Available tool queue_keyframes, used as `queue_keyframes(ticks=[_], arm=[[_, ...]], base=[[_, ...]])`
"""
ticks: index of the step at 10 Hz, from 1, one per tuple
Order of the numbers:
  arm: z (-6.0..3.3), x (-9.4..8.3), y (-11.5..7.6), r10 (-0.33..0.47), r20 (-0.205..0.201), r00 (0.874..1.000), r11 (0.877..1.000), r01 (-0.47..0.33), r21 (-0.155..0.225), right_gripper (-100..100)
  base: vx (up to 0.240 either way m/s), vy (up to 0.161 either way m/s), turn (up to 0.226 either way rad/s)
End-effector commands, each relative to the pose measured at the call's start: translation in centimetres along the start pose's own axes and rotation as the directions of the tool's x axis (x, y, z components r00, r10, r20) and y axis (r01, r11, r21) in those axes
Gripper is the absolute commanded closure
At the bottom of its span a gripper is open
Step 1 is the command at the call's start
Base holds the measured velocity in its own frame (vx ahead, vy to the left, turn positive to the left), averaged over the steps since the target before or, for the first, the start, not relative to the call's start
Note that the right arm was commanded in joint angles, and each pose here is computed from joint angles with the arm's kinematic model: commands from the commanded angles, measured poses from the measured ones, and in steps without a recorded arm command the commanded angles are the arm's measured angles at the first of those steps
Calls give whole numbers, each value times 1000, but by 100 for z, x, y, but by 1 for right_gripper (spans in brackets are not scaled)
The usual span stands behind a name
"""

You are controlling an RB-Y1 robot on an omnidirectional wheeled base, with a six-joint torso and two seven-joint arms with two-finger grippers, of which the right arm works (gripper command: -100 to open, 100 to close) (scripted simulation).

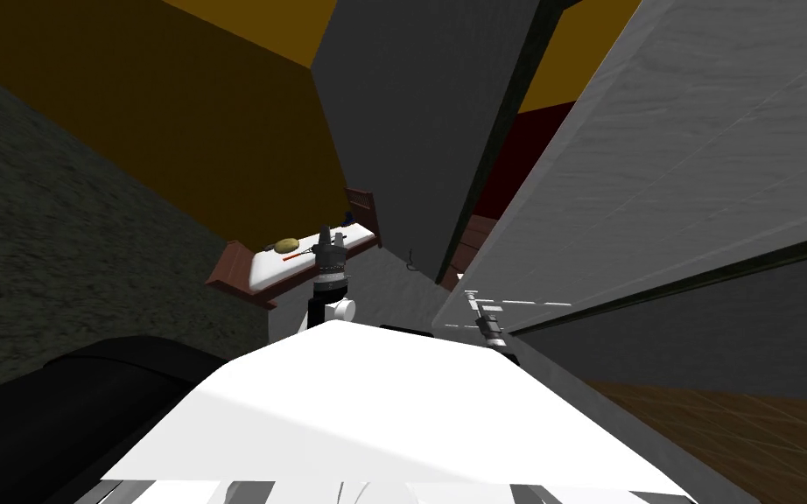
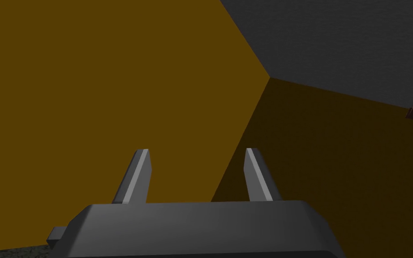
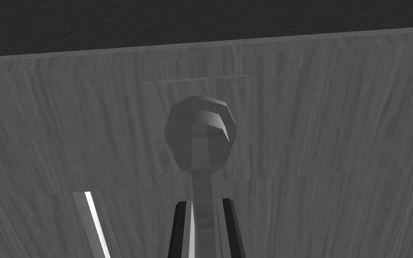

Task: Pull the door open

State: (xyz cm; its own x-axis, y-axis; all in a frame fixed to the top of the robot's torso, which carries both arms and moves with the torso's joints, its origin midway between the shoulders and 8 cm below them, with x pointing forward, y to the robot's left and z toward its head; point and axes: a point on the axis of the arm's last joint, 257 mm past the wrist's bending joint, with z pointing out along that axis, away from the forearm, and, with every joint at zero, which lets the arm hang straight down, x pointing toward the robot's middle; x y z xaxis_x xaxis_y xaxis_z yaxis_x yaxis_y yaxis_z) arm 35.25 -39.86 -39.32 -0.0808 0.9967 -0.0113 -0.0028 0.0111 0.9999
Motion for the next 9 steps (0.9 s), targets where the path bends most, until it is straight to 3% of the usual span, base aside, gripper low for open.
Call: queue_keyframes(ticks=[1,9], arm=[[50,141,-23,9,-15,1000,1000,-9,4,100],[215,319,-3,10,-27,1000,1000,-10,2,100]], base=[[-77,-28,27],[-74,-53,42]])
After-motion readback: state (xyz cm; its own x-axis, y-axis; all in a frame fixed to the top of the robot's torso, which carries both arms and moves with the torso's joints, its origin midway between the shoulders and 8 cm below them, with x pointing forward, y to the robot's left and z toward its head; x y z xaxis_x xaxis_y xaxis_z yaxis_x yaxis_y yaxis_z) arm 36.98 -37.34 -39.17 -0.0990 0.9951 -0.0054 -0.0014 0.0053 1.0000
